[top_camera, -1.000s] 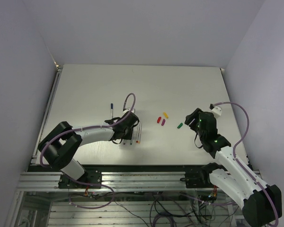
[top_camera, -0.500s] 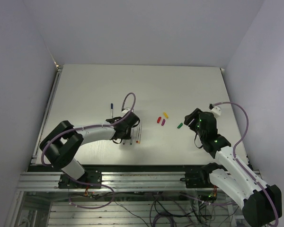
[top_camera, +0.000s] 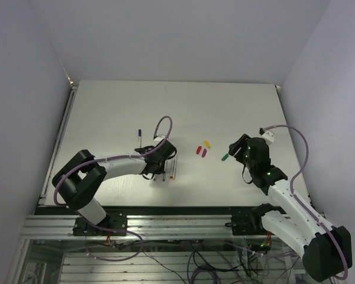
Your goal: Insert the pens into the pen caps
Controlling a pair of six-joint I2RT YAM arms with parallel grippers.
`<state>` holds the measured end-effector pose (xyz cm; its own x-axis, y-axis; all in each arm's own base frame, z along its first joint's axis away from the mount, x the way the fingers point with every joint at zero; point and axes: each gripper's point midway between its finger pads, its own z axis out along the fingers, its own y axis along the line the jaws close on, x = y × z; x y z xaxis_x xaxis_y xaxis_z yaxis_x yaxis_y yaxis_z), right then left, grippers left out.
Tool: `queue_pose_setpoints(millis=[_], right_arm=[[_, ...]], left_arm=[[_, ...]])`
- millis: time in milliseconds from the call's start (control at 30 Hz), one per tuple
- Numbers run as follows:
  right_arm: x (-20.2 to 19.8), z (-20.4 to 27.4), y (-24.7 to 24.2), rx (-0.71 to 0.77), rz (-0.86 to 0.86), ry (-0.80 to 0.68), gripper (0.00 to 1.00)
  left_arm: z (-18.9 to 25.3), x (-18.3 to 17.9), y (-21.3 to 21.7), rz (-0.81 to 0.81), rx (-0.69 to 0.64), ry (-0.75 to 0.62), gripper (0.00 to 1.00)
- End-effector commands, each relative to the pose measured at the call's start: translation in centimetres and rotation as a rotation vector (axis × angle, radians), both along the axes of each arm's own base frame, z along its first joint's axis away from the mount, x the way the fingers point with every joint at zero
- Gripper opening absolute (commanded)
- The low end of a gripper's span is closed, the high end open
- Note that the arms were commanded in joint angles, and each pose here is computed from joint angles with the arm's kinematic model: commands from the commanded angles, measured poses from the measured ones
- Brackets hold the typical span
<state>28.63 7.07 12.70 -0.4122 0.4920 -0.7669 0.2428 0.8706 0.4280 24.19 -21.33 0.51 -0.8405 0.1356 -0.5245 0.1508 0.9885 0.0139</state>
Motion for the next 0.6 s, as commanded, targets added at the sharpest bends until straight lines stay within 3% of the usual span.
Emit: queue_pose_setpoints(millis=[0, 567], right_arm=[[0.4, 0.5, -0.2, -0.016, -0.003, -0.007, 0.57], [1.0, 3.5, -0.7, -0.050, -0.011, -0.073, 0.57]], left_arm=[[-4.4, -4.6, 3.7, -0.007, 0.135, 0.181, 0.07], [7.2, -0.3, -0.3, -0.028, -0.064, -0.133, 0.07]])
